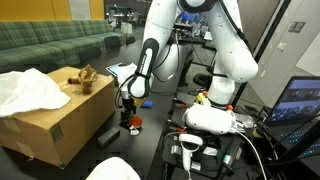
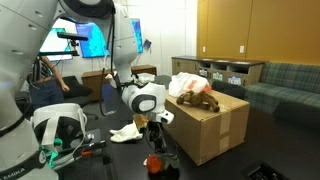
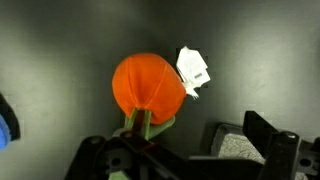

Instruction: Remove the blue object from the box and replace it with the brown toy, remove the orange plush toy and replace it with the gray duster, remove the white plastic from the box and replace it with the towel

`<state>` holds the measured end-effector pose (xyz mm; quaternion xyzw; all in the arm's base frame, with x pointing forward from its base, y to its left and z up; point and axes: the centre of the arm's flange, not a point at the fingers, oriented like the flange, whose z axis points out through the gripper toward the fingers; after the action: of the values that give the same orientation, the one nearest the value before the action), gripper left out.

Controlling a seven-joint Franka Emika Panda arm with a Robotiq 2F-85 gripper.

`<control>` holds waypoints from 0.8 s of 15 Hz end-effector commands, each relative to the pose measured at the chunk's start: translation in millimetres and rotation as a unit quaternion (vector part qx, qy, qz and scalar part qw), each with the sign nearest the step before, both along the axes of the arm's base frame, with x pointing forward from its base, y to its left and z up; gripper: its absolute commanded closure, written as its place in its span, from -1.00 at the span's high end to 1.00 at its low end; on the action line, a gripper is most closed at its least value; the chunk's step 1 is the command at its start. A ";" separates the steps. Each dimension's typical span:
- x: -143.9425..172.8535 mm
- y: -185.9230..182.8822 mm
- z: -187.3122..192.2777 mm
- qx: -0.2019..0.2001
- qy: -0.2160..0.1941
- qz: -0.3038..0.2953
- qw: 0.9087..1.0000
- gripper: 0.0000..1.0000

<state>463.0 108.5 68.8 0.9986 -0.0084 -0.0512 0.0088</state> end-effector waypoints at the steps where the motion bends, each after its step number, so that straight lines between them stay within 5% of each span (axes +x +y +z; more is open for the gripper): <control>1: -19.2 12.3 22.7 -0.051 -0.015 0.010 0.999 1.00; 6: -18.3 42.7 16.9 -0.089 -0.041 0.055 0.994 1.00; 12: -24.3 69.6 -5.2 -0.034 -0.036 0.082 0.995 1.00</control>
<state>434.8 172.9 74.4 0.9946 0.0659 -0.0219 0.0771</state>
